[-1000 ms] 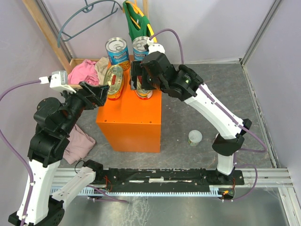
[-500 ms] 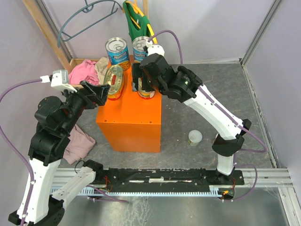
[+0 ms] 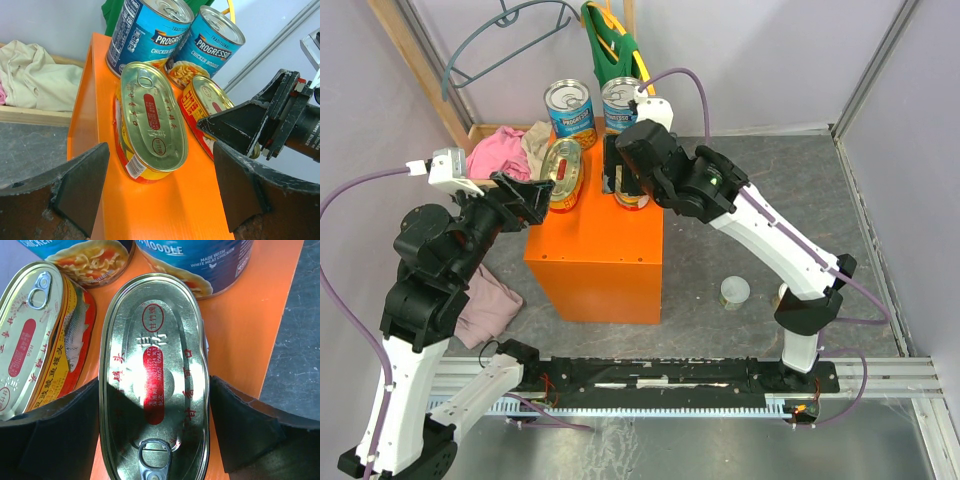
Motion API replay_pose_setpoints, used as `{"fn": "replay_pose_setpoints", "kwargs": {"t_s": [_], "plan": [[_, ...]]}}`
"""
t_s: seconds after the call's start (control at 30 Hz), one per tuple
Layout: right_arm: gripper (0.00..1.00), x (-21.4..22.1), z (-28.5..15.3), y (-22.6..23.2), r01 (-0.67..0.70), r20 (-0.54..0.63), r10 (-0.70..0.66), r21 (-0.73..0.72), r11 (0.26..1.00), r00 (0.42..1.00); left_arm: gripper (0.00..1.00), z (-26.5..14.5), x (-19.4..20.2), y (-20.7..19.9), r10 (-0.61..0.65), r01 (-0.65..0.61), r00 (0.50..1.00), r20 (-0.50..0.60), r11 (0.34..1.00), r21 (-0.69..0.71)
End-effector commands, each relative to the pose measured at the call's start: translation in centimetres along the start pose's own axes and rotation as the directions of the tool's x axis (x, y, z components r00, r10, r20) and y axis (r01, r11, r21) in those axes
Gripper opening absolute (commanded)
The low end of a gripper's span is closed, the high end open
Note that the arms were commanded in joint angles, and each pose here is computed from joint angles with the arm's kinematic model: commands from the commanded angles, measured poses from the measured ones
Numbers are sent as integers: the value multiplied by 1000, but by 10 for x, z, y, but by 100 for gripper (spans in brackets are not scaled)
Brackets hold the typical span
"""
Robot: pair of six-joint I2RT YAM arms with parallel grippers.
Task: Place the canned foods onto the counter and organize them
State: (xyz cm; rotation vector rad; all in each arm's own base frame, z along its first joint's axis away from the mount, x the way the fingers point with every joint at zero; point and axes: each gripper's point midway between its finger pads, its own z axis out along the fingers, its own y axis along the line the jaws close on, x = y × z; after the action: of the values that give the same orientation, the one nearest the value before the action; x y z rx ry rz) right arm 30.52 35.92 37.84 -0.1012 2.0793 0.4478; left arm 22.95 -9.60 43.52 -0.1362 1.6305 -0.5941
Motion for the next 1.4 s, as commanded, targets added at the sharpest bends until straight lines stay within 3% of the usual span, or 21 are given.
{"fn": "replay_pose_setpoints", "kwargs": {"t_s": [0.0, 0.3, 0.6, 1.0, 1.37], "plan": [[63, 23, 7, -18, -6, -49, 11, 100, 995, 999, 90, -2, -12, -12, -1, -1, 999, 36, 999, 55], [61, 24, 17, -24, -91, 13, 90, 195, 977, 996, 90, -3, -9, -12, 4, -6, 1000, 20, 998, 59], [65, 30, 25, -25, -94, 44, 85, 272, 958, 995, 90, -5, -3, -12, -3, 2, 1000, 12, 998, 69], [100, 33, 28, -17, -62, 21, 58, 248, 967, 998, 90, -7, -6, -11, 5, -6, 1000, 18, 998, 58], [99, 23, 17, -18, -46, 44, 37, 236, 971, 998, 90, -3, -2, -10, -9, 8, 1000, 15, 998, 57]]}}
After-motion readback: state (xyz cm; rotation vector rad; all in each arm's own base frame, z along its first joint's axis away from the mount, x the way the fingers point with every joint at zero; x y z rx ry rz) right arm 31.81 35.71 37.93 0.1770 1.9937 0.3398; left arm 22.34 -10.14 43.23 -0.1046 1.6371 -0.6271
